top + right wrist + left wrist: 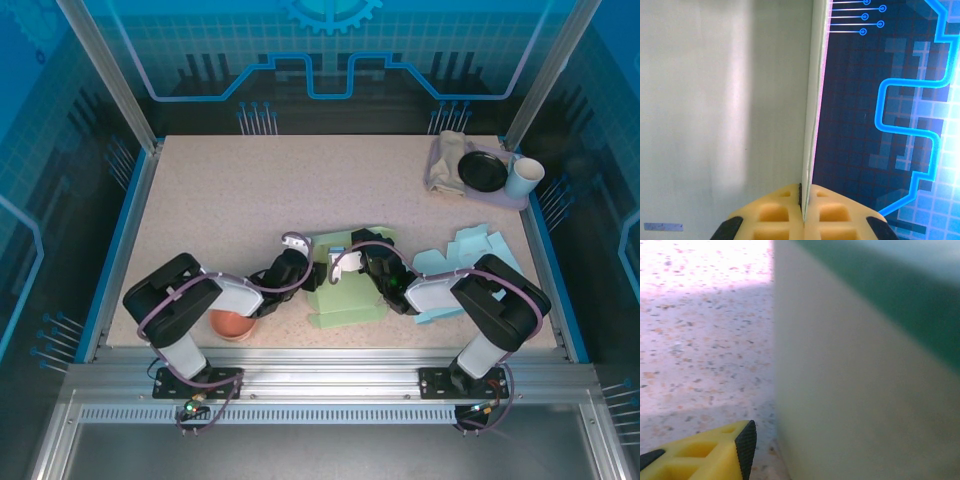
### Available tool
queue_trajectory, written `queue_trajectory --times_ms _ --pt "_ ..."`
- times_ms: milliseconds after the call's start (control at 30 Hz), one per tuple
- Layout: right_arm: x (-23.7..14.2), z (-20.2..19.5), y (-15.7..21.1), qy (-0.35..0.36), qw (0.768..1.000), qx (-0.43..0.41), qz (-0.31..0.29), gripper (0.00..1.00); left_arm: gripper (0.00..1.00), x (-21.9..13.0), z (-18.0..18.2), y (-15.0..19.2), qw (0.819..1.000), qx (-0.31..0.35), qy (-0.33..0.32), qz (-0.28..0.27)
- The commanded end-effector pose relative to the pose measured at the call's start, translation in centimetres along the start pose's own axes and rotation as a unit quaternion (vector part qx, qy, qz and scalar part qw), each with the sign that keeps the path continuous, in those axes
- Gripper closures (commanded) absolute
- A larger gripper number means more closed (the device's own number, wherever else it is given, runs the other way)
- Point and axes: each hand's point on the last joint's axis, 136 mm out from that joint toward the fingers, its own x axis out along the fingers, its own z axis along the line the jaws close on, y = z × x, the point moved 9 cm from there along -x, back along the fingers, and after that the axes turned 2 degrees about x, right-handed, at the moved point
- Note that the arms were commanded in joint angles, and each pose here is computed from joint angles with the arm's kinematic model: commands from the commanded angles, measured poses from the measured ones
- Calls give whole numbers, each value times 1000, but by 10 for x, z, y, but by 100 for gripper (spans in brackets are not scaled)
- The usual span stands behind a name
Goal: Fold the paper box
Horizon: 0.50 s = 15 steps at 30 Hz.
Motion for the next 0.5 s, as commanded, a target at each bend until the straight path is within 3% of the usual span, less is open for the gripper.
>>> queue_trajectory --times_ms 0,267,467 --pt "0 6 -4 -14 1000 -15 -7 100 46 6 7 -5 998 -2 -60 -24" --pt "2 8 -5 -19 1000 -20 -5 100 52 16 11 -8 994 -2 -106 -30" --pt "5 7 -2 -19 1000 -17 12 100 71 11 36 -2 964 -49 -260 -29"
